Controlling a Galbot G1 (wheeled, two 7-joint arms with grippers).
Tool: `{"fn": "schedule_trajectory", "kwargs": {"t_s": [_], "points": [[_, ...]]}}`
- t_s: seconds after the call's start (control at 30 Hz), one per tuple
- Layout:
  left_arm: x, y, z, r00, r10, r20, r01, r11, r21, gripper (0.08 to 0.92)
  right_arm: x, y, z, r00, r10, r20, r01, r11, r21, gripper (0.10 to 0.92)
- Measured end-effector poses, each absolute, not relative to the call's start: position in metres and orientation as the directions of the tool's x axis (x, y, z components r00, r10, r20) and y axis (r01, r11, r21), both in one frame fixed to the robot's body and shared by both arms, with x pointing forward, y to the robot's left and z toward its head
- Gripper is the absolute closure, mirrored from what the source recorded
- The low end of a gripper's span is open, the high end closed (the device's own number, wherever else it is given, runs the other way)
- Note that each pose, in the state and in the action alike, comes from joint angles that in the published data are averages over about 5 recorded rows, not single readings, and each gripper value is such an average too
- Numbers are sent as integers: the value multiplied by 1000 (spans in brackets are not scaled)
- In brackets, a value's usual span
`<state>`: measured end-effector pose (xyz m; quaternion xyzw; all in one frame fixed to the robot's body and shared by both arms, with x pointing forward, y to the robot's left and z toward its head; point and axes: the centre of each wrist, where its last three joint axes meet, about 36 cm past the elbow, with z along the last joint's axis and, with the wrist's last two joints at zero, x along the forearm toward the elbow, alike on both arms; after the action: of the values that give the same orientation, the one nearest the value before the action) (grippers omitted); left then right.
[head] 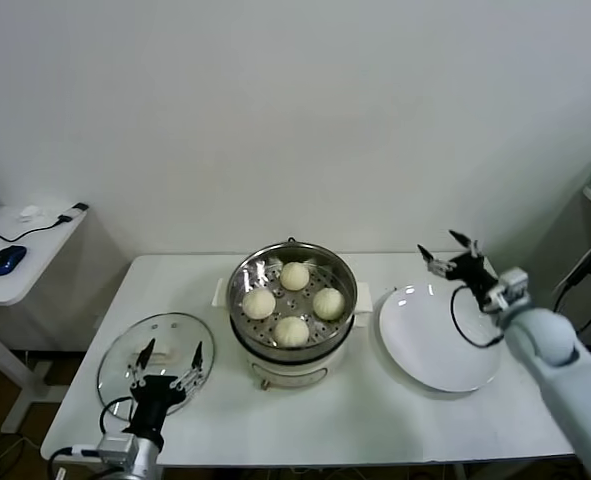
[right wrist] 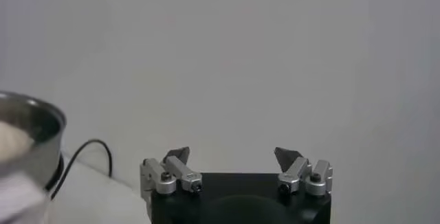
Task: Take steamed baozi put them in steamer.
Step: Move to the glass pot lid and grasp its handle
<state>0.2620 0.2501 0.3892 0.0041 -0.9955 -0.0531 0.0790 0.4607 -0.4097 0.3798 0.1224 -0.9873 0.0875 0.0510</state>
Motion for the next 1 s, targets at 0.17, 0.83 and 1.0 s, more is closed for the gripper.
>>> {"fn": "schedule_trajectory", "kwargs": {"t_s": [0.17, 0.83, 1.0], "points": [[261, 256, 382, -989, -49, 140, -23, 984, 179, 177, 413, -405, 330, -981, -163, 102, -174, 979, -108, 200], [266, 320, 293, -994, -106, -25, -65, 387, 920, 177, 345, -360, 274, -993, -60, 98, -65, 997, -50, 200], [267, 333, 265, -997, -77, -19, -37, 236, 971, 177, 342, -356, 273, -994, -47, 103, -53, 997, -55, 200]]}}
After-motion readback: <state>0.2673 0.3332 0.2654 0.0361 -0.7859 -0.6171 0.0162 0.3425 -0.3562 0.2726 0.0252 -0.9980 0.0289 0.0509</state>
